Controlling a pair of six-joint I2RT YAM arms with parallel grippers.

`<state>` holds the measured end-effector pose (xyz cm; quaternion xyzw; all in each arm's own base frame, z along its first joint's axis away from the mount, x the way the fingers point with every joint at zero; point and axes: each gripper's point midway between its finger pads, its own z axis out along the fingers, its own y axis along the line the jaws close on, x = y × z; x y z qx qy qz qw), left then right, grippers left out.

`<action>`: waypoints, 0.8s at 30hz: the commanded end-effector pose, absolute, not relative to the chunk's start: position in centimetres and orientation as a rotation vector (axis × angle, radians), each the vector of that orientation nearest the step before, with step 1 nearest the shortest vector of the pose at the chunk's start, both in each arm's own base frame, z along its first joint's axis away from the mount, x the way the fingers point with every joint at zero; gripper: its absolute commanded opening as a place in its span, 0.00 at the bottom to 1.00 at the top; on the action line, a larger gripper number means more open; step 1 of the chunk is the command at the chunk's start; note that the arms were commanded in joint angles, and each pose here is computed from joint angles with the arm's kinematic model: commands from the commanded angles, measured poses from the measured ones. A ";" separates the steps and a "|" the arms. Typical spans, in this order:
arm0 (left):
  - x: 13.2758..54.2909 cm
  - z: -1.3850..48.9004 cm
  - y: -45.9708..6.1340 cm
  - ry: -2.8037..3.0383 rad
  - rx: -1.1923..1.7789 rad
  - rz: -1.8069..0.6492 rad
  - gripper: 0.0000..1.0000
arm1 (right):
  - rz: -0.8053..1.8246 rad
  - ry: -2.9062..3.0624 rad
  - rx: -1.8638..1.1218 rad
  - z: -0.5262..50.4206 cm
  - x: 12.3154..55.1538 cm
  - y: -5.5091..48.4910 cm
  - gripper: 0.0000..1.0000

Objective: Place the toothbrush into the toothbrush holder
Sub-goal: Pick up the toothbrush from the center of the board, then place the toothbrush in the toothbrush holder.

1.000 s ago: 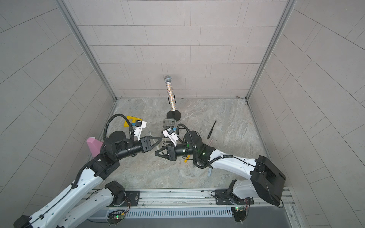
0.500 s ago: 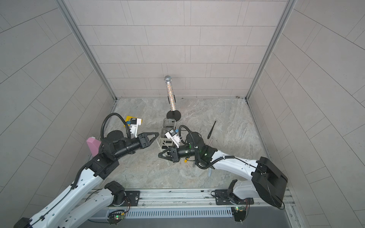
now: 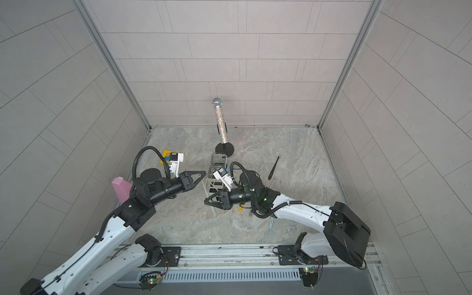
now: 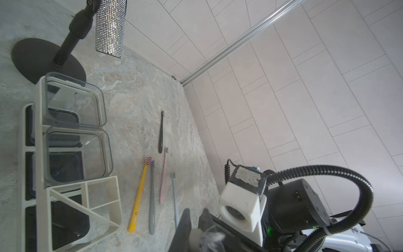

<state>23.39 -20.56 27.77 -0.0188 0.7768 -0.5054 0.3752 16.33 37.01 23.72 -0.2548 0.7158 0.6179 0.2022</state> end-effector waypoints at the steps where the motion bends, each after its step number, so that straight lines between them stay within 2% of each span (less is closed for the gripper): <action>1: 23.6 28.6 -19.5 1.984 -0.010 -1.177 0.00 | 1.683 1.981 -0.711 24.3 17.0 36.8 0.46; 2: 23.7 28.6 -19.2 1.992 -0.003 -1.138 0.00 | 1.656 1.999 -0.703 24.0 17.2 36.5 0.60; 3: 23.9 28.7 -18.9 1.992 0.008 -1.094 0.00 | 1.620 2.021 -0.694 23.6 17.6 36.0 0.67; 6: 24.7 29.5 -18.2 1.979 0.054 -0.977 0.00 | 1.473 2.094 -0.643 22.3 19.0 33.8 0.74; 12: 28.0 30.6 -17.2 1.904 0.035 -0.802 0.00 | 1.081 2.210 -0.451 19.8 22.2 27.3 0.77; 20: 32.3 30.5 -14.5 1.714 -0.115 -0.570 0.00 | 0.995 2.227 -0.375 18.0 22.6 24.8 0.78; 24: 33.2 30.4 -14.6 1.668 -0.147 -0.541 0.00 | 0.973 2.248 -0.378 16.2 22.3 24.4 0.78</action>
